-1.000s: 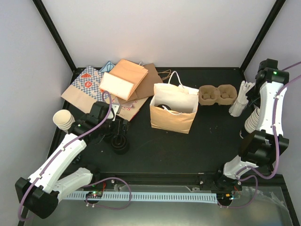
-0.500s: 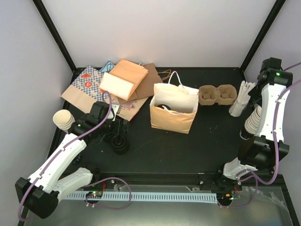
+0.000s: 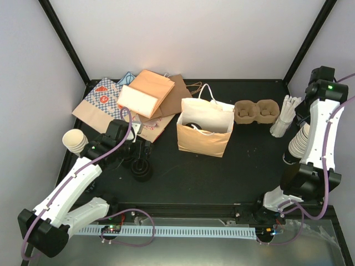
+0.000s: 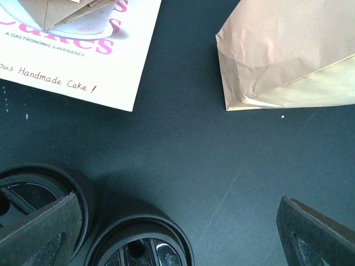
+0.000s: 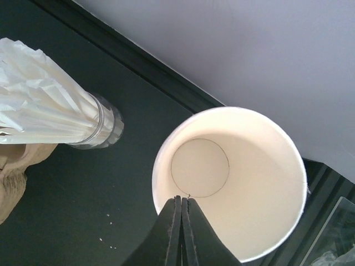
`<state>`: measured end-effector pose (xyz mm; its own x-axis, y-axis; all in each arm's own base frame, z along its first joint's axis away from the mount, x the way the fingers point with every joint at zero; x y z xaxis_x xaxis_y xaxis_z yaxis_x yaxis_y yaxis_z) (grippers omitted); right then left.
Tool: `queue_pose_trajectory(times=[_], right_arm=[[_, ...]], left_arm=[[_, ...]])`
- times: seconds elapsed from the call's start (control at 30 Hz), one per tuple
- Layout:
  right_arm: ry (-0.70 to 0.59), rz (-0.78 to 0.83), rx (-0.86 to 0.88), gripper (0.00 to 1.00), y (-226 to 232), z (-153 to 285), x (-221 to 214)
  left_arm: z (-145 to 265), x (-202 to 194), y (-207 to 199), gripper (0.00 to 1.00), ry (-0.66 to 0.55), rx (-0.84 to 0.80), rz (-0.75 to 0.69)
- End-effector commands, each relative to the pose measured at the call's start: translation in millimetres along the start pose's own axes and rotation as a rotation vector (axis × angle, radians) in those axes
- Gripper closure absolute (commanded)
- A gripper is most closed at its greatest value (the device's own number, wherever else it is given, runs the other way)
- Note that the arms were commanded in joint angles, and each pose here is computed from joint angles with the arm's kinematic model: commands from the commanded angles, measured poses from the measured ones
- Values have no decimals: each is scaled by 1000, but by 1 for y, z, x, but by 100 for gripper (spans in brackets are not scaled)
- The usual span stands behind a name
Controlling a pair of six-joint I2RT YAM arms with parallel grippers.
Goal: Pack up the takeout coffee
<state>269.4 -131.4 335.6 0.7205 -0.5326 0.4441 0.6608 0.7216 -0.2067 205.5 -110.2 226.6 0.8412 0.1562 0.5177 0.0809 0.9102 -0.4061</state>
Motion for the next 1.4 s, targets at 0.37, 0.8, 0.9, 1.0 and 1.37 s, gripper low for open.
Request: queue_pose_trajectory(times=[0.37, 0.8, 0.9, 1.0, 1.37], right_arm=[[-13, -8, -3, 75, -3, -1, -4], [19, 3, -10, 71, 5, -22, -6], [23, 5, -15, 73, 5, -25, -7], [23, 6, -18, 76, 5, -25, -7], [-5, -4, -25, 96, -2, -10, -5]], left_arm=[[4, 2, -4, 1, -24, -22, -22], [3, 2, -5, 1, -21, -20, -21], [3, 2, -4, 1, -20, -20, -21], [3, 2, -5, 1, -18, -20, -22], [2, 1, -5, 1, -13, -22, -23]])
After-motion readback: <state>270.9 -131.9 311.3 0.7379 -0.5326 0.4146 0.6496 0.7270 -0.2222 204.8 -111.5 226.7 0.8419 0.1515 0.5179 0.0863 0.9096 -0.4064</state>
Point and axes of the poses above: each gripper's point midway between its finger pads, its own z axis back along the fingers, its own y axis along the line the jaws close on, x = y × z, the point moved 6 cm from there along z, back along the fingers, and after that the axes turned 15 degrees about z, right-handed, at the moved point
